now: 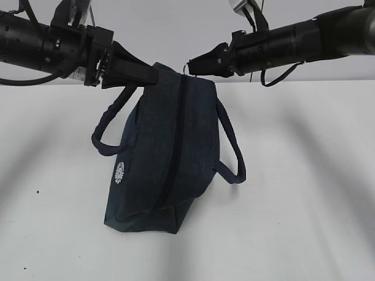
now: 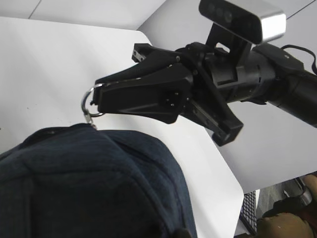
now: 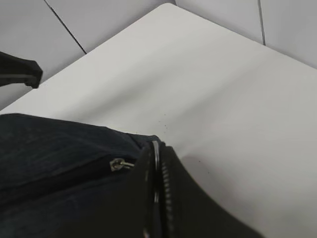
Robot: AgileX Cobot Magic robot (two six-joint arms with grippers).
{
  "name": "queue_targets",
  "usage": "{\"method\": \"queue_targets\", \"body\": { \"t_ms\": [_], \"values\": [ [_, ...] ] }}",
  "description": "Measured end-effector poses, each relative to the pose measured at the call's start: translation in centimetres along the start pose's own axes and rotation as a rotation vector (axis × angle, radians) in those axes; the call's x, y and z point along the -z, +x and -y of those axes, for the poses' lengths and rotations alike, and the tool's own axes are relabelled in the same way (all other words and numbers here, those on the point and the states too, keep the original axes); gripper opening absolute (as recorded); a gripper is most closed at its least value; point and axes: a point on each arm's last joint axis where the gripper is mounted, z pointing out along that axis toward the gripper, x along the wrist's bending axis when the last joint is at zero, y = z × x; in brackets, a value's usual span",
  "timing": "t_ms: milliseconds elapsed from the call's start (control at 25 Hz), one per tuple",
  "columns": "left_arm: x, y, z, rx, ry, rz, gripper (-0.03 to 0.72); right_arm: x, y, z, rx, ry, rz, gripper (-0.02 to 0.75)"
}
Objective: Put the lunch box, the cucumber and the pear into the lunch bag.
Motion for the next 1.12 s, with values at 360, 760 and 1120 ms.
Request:
{"method": "queue_targets", "body": {
  "t_ms": [360, 760, 1120],
  "values": [
    [-0.3, -0.3, 0.3, 0.039, 0.038, 0.005, 0.005, -0.6, -0.9, -0.4, 0.034, -0.003, -0.057, 0.006],
    [-0.8, -0.7, 0.1, 0.033, 0.047, 0.007, 0.005, -1.4, -2.3, 0.4, 0.006, 0.055, -0.046, 0.006],
    [-0.8, -0.7, 0.1, 0.035, 0.042, 0.006, 0.004, -2.2, -3.4, 2.0, -0.036, 0.081, -0.029, 0.006]
  ]
}}
